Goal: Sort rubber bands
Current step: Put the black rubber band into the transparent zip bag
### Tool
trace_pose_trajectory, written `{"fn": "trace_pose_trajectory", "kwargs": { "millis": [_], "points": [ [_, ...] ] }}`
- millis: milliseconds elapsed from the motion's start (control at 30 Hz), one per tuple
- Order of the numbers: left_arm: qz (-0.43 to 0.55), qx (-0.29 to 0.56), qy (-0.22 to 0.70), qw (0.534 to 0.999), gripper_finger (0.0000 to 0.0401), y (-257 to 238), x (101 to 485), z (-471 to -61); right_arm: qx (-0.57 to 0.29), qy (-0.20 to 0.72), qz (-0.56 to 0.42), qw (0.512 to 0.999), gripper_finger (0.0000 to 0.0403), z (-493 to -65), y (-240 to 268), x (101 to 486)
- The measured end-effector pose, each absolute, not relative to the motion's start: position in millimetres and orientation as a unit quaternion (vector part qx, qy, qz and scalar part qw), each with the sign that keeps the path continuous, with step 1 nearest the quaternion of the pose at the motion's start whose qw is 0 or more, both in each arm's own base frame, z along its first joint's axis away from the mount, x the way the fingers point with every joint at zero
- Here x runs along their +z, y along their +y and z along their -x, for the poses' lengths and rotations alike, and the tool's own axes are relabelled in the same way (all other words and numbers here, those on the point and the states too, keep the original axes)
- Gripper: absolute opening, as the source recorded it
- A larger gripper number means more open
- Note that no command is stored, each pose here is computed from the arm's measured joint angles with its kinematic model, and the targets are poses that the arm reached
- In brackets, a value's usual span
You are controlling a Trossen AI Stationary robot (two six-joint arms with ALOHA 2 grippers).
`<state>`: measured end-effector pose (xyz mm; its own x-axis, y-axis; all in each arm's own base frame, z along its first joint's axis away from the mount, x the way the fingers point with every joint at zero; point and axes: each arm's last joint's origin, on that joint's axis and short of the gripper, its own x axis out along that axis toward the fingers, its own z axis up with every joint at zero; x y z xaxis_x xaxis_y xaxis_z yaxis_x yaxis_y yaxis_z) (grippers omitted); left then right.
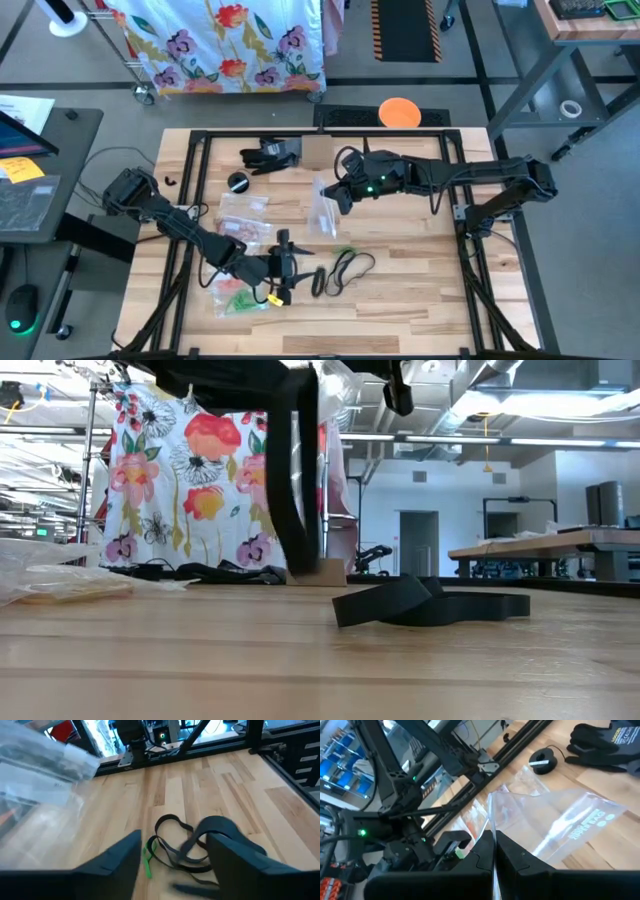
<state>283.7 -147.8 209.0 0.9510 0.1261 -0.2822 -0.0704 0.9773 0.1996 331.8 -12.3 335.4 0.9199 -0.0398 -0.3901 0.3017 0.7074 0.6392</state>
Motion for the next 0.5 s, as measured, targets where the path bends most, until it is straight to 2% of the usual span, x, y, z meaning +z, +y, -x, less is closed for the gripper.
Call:
{"fn": "trace_pose_trajectory", "kwargs": {
  "millis": [167,267,433,500],
  "points": [
    [-0.094,0.053,0.143,0.984,0.0264,-149.0,210.0,-283.2,-0.102,0.171,-0.373,0.906,0.0,-331.6,-18.9,335.8],
    [-0.078,0.071,0.153,0.983,0.027,-144.1,207.7,-284.6,-0.106,0.169,-0.379,0.904,0.0,-331.5,-21.2,335.9],
    [-0.084,0.103,0.224,0.966,0.0271,-129.5,192.6,-283.7,-0.101,0.165,-0.38,0.904,0.0,-332.0,-19.9,336.8],
    [-0.095,0.131,0.218,0.963,0.027,-128.3,189.5,-285.9,-0.1,0.163,-0.381,0.905,0.0,-332.2,-19.4,337.3]
  ]
}}
